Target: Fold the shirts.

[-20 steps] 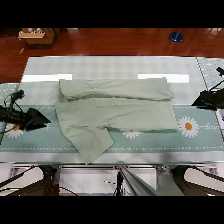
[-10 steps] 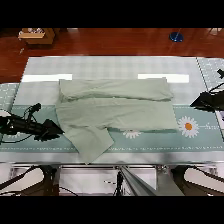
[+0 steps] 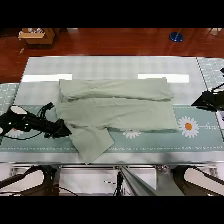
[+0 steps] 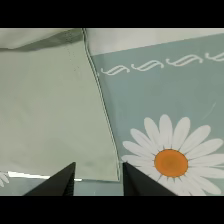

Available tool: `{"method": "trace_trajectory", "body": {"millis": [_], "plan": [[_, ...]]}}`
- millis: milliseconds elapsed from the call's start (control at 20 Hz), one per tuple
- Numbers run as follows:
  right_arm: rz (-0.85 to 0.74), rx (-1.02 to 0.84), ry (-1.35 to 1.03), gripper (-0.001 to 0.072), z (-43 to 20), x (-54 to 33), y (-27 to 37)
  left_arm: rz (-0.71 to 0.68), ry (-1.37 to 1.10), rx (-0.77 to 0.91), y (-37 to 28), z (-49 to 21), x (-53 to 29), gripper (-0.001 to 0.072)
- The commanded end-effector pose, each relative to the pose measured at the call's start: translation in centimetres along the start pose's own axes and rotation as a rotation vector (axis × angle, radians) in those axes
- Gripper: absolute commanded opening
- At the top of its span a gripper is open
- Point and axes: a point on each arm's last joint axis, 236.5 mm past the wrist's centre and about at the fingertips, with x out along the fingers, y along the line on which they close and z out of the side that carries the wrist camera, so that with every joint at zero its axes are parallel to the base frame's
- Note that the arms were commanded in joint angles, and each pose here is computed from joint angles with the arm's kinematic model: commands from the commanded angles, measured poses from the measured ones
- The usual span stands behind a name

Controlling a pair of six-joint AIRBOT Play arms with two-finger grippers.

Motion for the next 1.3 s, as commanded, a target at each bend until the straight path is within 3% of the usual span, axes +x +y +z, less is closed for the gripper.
{"method": "trace_trajectory", "body": {"millis": [0, 150, 250, 350, 600, 1050, 1250], "plan": [[-0.017, -0.016, -0.047, 0.0382, 0.2, -1.3, 0.4, 0.042, 0.050, 0.055, -0.1, -0.5, 1.8, 0.0044], [-0.095, -0.014, -0.038, 0.0383, -0.4, -2.0, -1.1, 0.043, 0.055, 0.073, -0.1, -0.6, 1.9, 0.0033], [-0.105, 0.036, -0.013, 0.0466, -1.4, -1.6, -2.3, 0.043, 0.054, 0.074, -0.2, -0.6, 1.9, 0.0032], [-0.056, 0.116, 0.016, 0.0499, -3.1, -0.4, -3.2, 0.042, 0.056, 0.077, -0.2, -0.7, 1.8, 0.0032], [0.114, 0.236, 0.026, 0.0499, -5.5, 3.1, -2.4, 0.041, 0.059, 0.078, -0.2, -0.8, 1.8, 0.0032], [0.177, 0.343, 0.047, 0.0497, -9.0, 8.7, -1.8, 0.038, 0.065, 0.077, -0.3, -0.9, 1.8, 0.0032], [0.155, 0.306, 0.041, 0.0497, -9.1, 10.4, -1.0, 0.037, 0.066, 0.076, -0.3, -0.9, 1.8, 0.0032]]}}
